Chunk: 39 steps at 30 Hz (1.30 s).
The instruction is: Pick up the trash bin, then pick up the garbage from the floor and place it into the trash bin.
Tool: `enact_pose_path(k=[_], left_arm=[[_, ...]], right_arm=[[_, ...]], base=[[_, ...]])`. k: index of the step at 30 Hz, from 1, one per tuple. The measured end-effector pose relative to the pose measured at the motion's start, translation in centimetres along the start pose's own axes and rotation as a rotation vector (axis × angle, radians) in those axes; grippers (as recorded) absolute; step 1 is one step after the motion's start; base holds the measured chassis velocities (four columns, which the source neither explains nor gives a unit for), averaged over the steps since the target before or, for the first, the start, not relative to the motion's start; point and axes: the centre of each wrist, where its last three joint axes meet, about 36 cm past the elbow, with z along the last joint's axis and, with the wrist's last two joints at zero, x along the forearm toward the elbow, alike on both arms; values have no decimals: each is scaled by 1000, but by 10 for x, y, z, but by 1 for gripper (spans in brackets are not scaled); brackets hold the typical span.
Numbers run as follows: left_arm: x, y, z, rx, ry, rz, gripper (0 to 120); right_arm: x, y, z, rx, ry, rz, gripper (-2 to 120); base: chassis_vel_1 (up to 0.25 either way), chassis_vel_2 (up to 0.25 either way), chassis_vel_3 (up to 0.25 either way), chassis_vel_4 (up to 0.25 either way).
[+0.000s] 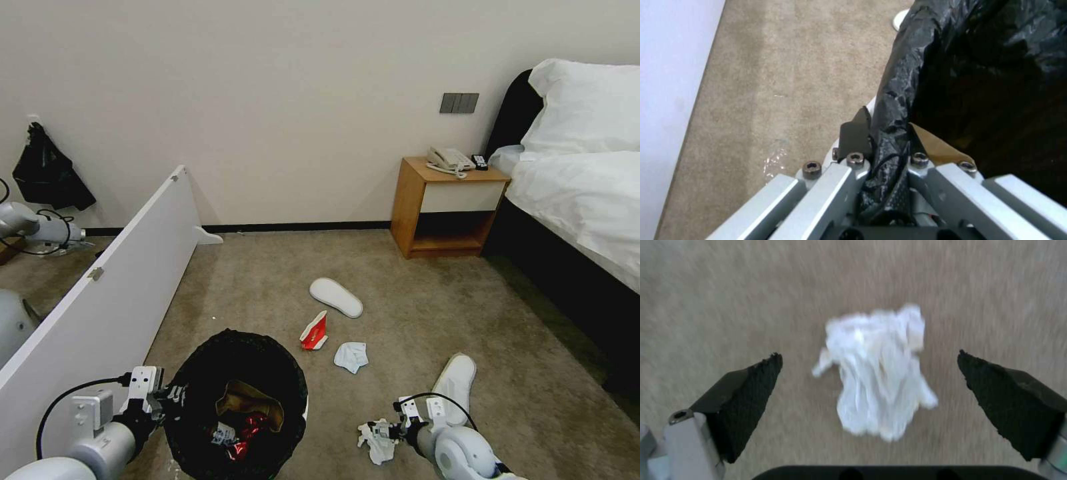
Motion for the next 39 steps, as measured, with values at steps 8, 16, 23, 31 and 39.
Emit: enact_pose_path(k=[8,16,23,31,39], left_arm=[[0,0,0,-1,2,-1,3],[0,0,-1,-5,1,-2,3],[0,1,-1,-6,1,-3,3],[0,2,-2,-8,0,-5,3],[-1,3,-2,-7,1,-6,3]], right_arm=[[-12,13,-4,-48,63,38,100],[-27,17,0,-56,85,61,100],[-36,15,3,-63,96,52,100],[-45,11,5,-67,105,75,71],[-46,6,5,-69,105,86,43]], base=[[0,0,0,0],[0,0,0,0],[0,0,0,0],[0,0,0,0],[0,0,0,0]])
